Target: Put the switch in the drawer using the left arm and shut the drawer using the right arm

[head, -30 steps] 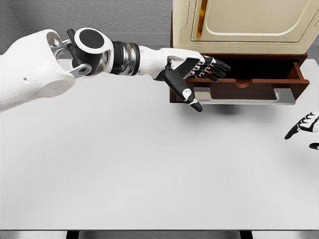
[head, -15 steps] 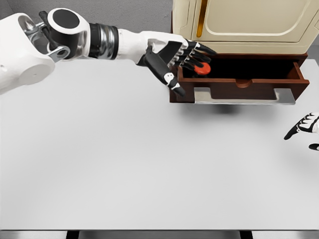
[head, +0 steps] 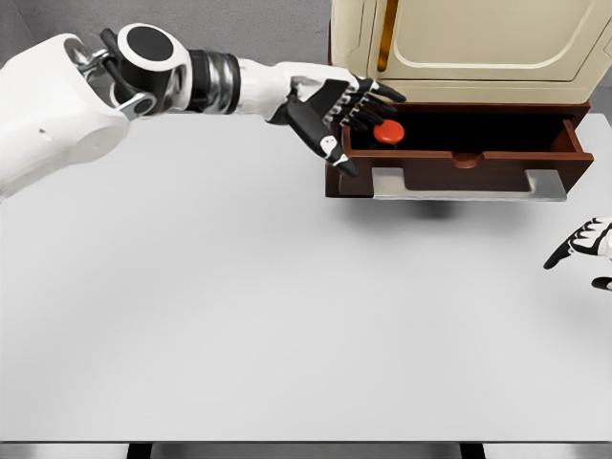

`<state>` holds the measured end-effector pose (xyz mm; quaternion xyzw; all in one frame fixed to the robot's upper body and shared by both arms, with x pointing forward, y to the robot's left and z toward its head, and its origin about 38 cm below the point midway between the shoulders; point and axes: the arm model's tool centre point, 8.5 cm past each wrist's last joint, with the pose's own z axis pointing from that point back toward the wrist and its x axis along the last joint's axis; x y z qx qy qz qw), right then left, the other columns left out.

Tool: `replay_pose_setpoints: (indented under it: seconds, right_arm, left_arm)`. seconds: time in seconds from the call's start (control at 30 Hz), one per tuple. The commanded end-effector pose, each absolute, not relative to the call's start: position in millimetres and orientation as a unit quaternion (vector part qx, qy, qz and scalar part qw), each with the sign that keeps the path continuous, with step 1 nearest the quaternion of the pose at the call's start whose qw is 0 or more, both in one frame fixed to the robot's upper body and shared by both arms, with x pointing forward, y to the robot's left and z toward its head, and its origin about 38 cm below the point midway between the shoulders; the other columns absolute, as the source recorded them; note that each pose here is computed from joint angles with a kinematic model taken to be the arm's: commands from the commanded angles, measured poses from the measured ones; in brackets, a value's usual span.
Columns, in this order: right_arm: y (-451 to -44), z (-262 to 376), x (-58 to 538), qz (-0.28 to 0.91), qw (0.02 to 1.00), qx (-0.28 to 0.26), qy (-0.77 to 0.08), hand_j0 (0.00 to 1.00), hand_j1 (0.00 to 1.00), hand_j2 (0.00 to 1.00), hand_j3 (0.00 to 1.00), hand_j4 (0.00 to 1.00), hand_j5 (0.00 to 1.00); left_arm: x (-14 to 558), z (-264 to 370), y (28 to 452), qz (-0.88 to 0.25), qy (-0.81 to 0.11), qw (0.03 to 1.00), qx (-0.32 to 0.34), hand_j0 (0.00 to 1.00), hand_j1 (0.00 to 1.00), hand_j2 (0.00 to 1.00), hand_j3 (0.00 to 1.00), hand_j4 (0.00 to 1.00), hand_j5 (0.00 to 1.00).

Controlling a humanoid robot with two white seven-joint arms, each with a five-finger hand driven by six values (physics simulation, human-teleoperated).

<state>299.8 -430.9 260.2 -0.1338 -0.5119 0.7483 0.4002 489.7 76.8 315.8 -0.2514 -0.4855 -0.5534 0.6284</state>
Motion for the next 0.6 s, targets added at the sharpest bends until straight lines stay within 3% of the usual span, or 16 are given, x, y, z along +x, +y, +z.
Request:
replay_pose_setpoints:
  seconds: [0.0,0.57]
  right_arm:
    - [-431,261,300,0.747,0.402,-0.133,-0.513,0.69,0.69,0.69,0.69,0.69,0.69]
    - [-431,261,300,0.747,0.402,-0.133,-0.513,0.69,0.69,0.69,0.69,0.69,0.69]
  left_arm:
    - [490,316,73,-0.554,-0.486,0.627,-0.253,1.00,1.00,1.00,1.00,1.00,1.00]
    - [478,312,38,-0.577,-0.482,0.602,-0.270,1.00,1.00,1.00,1.00,1.00,1.00]
